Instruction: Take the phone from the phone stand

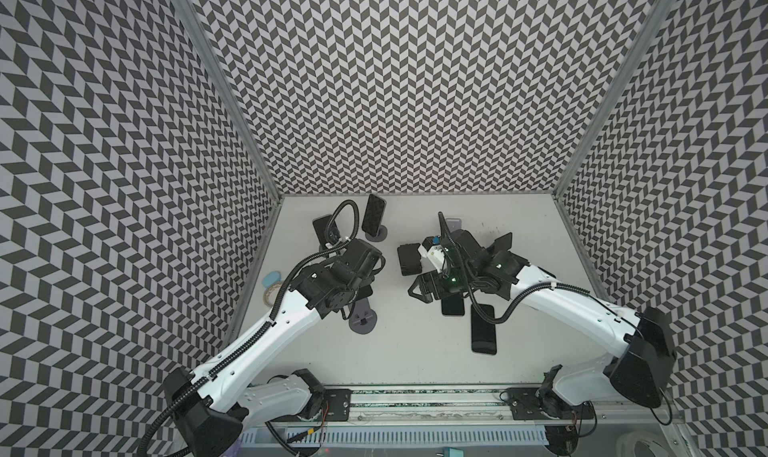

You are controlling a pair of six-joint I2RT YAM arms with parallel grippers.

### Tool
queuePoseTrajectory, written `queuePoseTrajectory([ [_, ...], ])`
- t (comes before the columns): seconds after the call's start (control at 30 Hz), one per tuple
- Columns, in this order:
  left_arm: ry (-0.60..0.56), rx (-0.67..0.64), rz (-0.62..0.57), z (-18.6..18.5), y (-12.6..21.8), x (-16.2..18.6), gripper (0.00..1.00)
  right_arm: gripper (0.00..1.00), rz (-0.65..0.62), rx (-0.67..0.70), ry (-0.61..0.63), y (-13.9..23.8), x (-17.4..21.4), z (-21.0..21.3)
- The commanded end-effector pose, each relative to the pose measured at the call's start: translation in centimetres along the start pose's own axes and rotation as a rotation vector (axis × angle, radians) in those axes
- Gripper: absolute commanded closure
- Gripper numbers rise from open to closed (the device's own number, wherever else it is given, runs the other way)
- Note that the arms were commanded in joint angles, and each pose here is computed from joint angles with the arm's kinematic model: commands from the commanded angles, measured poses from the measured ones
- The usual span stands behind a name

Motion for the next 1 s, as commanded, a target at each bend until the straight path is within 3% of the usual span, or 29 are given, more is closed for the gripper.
queuePoseTrajectory([
  [0.0, -0.008, 0.045, -0.069, -0.8, 1.6, -2.1, 0.32, 0.21, -0.062, 0.016, 0.015, 1.3, -0.7, 0.2],
  [0.97, -0.08, 0.145, -0.143, -3.4, 3.6, -4.9, 0.34, 0.22, -0.11, 0.041, -0.003, 1.6, -3.7, -0.2],
])
Point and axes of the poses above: each gripper's point midway between its finger pads, its own y axis back along the fingers, its own z axis along the line the jaws close on, x = y × z, the point moved 5 cm from there along y, back along the fingers, and after that the axes turned 14 degrees about y, right-handed, at the moved point
